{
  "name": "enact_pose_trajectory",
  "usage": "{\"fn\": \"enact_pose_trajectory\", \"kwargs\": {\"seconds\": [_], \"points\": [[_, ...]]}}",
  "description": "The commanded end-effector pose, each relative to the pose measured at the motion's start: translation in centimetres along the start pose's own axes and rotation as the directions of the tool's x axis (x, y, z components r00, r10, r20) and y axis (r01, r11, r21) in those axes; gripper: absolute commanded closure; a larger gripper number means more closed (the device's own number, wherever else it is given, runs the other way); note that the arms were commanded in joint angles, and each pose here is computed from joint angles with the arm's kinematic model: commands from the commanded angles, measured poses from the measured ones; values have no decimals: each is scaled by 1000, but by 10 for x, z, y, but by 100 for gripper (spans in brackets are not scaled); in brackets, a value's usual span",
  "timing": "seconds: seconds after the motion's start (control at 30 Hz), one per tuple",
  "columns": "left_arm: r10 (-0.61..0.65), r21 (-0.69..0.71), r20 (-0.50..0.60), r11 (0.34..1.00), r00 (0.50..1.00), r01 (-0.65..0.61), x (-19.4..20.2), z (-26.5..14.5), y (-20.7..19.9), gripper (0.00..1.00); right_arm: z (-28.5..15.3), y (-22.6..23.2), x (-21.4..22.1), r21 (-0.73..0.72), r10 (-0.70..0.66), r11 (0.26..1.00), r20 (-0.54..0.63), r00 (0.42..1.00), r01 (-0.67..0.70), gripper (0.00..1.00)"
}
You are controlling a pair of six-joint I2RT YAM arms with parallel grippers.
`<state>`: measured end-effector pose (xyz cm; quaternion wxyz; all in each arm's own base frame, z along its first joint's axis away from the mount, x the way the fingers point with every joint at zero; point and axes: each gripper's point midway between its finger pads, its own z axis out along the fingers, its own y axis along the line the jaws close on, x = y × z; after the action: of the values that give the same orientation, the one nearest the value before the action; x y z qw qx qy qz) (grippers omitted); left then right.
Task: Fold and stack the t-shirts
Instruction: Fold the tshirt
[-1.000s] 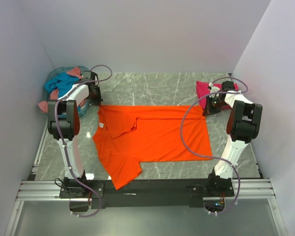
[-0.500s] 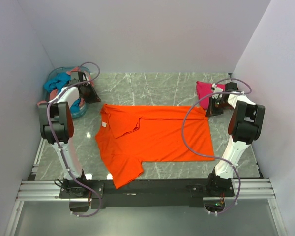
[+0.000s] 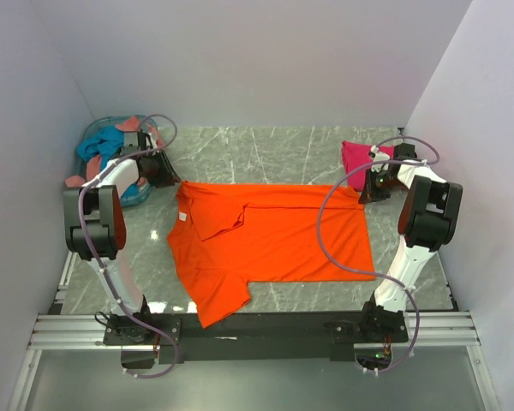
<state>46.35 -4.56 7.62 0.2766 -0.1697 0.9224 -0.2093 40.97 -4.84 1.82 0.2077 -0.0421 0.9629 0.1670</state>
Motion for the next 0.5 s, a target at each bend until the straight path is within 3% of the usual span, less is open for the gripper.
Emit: {"fn": "enact_pose_trajectory", "kwargs": {"seconds": [0.0, 0.4, 0.47], "points": [[35, -1, 49, 999, 998, -35, -1, -14, -8, 65, -12, -3, -10, 19, -19, 1000, 38, 999, 18, 100], [23, -57, -2, 998, 1000, -23, 20, 14, -1, 67, -13, -2, -10, 15, -19, 1000, 40, 999, 19, 100], [35, -47, -12, 998, 999, -36, 24, 18, -9, 72, -13, -2, -11, 11, -17, 1000, 40, 999, 17, 100]]}}
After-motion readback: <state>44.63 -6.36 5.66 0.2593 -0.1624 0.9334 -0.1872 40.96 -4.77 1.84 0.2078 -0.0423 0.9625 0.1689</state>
